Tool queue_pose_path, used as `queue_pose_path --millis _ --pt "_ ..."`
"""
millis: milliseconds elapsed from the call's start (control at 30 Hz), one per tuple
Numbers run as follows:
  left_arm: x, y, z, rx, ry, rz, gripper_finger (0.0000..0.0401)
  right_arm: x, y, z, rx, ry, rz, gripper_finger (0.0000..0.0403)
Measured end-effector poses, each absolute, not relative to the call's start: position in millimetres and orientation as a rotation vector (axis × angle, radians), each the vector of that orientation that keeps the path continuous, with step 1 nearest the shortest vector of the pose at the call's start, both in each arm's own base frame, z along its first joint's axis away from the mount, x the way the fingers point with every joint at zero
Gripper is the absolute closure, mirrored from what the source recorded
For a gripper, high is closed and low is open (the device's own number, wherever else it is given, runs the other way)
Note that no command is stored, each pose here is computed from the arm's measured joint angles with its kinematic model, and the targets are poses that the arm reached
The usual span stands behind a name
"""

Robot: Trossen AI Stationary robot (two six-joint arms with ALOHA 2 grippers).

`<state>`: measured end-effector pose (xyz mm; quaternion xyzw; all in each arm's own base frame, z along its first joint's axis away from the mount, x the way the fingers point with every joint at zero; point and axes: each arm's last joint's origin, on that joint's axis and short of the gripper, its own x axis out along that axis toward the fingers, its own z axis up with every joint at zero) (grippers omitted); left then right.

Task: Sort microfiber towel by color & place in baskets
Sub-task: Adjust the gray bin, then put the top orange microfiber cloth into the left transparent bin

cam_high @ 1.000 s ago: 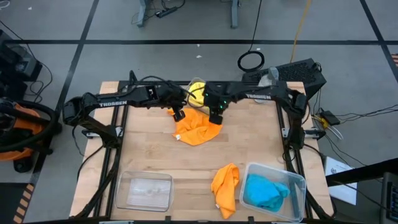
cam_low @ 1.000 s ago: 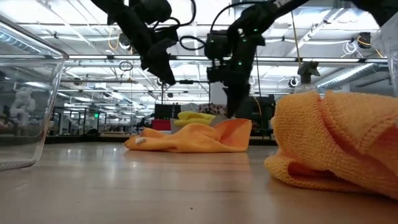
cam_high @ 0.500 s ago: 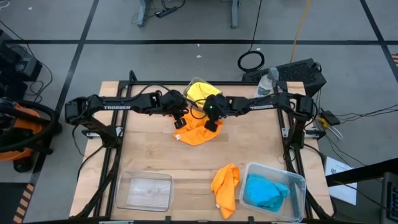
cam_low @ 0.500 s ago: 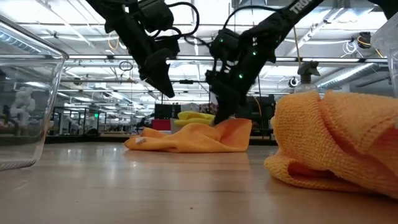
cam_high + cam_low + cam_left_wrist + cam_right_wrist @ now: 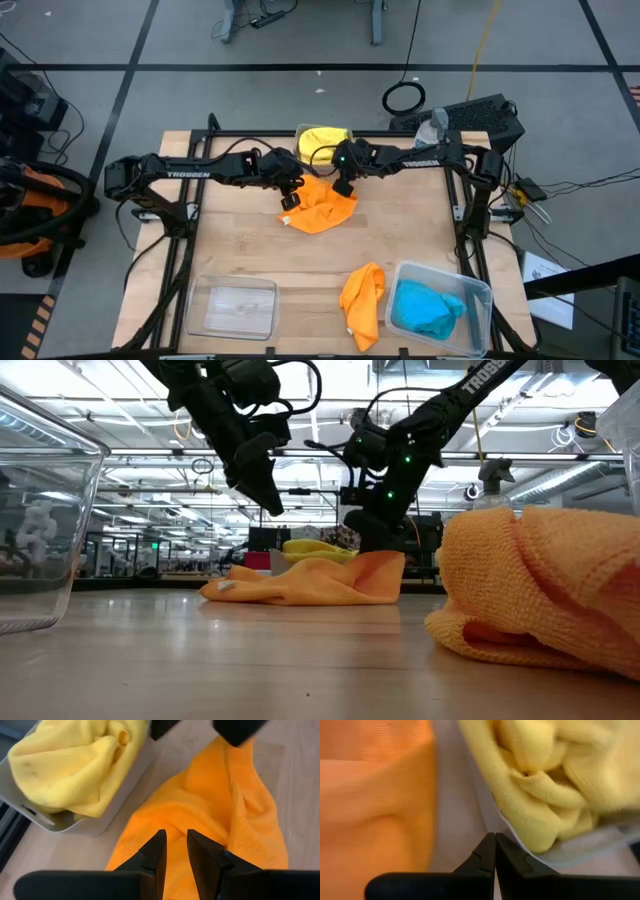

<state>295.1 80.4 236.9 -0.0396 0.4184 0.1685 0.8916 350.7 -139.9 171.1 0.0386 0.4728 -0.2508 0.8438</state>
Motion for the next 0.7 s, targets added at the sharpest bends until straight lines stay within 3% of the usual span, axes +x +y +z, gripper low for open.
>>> queue_pose_path --millis 300,567,700 --pt "296 78 237 -0.079 0.865 0.343 0.0318 342 -139 182 0.147 1.018 -0.457 0.0403" --pt "318 60 209 -0.101 0.84 0.208 0.0314 318 -69 234 0.12 1.08 -0.321 0.0403" --pt "327 50 183 -0.132 0.918 0.195 0.0289 301 -24 249 0.093 1.034 -0.224 0.0403"
